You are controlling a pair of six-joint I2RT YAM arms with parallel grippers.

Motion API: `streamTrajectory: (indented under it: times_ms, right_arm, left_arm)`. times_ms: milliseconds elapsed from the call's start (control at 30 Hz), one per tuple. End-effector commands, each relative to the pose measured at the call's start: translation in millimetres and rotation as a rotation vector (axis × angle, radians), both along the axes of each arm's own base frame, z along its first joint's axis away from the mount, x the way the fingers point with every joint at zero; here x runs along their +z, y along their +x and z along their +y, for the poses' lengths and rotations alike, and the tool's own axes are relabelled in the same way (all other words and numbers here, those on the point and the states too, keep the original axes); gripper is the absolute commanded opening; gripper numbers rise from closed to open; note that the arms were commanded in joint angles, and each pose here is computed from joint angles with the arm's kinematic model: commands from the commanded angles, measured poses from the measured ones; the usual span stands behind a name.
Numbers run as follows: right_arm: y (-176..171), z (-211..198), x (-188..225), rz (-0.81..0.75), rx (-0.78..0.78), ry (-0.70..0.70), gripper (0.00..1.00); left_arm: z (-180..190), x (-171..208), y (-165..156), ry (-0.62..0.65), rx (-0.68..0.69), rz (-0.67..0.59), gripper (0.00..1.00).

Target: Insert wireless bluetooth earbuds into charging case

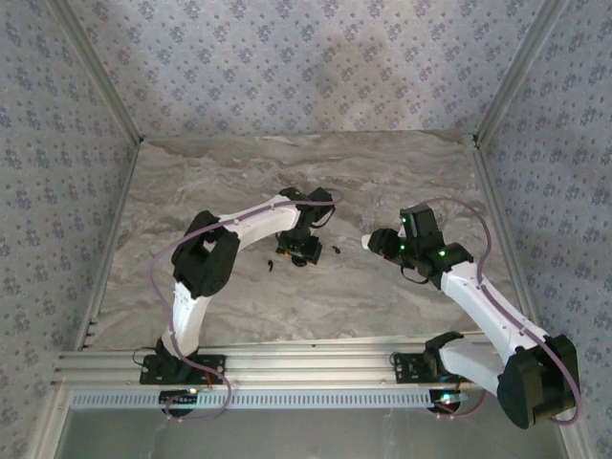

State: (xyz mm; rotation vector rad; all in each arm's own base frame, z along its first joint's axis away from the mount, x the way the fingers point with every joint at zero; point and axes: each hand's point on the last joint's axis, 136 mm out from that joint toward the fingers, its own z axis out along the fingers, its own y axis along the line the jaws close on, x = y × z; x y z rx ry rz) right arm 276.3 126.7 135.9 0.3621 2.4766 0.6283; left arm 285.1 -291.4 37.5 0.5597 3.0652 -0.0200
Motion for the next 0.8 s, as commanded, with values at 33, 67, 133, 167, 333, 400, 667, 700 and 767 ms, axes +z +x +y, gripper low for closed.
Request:
streamTrajectory:
  times_ms: [33, 67, 133, 167, 333, 400, 667, 700, 767]
  right_arm:
    - [6.0, 0.3, 11.6, -0.027, -0.007, -0.009, 0.51]
    - [5.8, 0.8, 11.3, -0.026, -0.004, -0.009, 0.51]
    - [6.1, 1.4, 12.0, -0.028, -0.001, -0.008, 0.51]
    - [6.5, 1.1, 12.0, -0.029, -0.003, -0.008, 0.51]
    - [5.9, 1.7, 11.6, -0.029, 0.001, -0.01, 0.5]
    - [6.1, 1.9, 11.8, -0.03, 0.002, -0.009, 0.5]
    - [3.6, 4.1, 12.5, -0.038, 0.026, -0.004, 0.5]
    - [2.6, 4.7, 12.4, -0.038, 0.037, -0.006, 0.49]
    - [1.5, 7.0, 13.5, -0.043, 0.062, 0.001, 0.49]
  left_arm:
    - [0.7, -14.3, -2.1, 0.01, -0.005, 0.037, 0.62]
    - [0.6, -15.5, -2.2, 0.01, -0.005, 0.039, 0.62]
    - [0.4, -18.4, -2.5, 0.011, -0.004, 0.044, 0.62]
    - [0.5, -19.7, -2.8, 0.012, -0.006, 0.047, 0.61]
    - [0.8, -25.3, -2.9, 0.019, -0.005, 0.05, 0.56]
    - [1.3, -26.5, -2.5, 0.023, -0.006, 0.049, 0.52]
    - [9.2, -15.7, -1.5, 0.036, -0.011, 0.013, 0.4]
    - [10.8, -11.7, -0.6, 0.037, -0.012, -0.001, 0.4]
    - [13.6, -3.7, -0.4, 0.032, -0.02, -0.028, 0.39]
